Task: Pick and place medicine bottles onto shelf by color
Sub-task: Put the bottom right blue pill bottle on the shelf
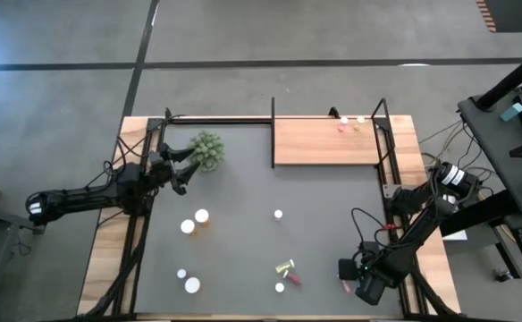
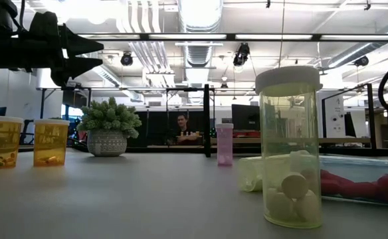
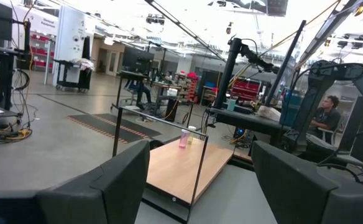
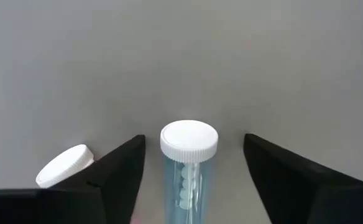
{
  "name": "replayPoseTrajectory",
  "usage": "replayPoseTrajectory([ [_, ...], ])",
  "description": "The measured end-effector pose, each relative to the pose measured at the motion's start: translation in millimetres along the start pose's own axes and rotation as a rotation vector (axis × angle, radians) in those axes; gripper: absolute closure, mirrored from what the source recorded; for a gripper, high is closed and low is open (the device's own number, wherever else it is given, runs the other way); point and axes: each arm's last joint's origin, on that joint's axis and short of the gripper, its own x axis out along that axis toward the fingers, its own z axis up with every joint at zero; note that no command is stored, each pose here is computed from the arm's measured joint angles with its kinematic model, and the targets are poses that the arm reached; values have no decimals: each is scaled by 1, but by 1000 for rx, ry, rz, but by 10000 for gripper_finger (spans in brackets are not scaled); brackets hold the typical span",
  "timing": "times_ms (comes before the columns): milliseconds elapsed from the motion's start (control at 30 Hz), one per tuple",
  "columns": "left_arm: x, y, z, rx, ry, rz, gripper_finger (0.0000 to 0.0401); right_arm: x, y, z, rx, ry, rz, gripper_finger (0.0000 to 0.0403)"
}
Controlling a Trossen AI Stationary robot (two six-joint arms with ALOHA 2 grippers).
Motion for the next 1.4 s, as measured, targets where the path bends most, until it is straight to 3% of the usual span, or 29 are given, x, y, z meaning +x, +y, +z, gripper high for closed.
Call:
replayPoseTrajectory([
  [300,0,0,0,0,0,0,134,0,0,0,1,-1,3,242],
  [567,0,0,0,0,0,0,134,0,0,0,-5,-2,5,286],
  [1233,0,0,0,0,0,0,134,0,1,0,-26,5,2,289],
  [1400,0,0,0,0,0,0,134,0,1,0,-73,40,-51,292],
])
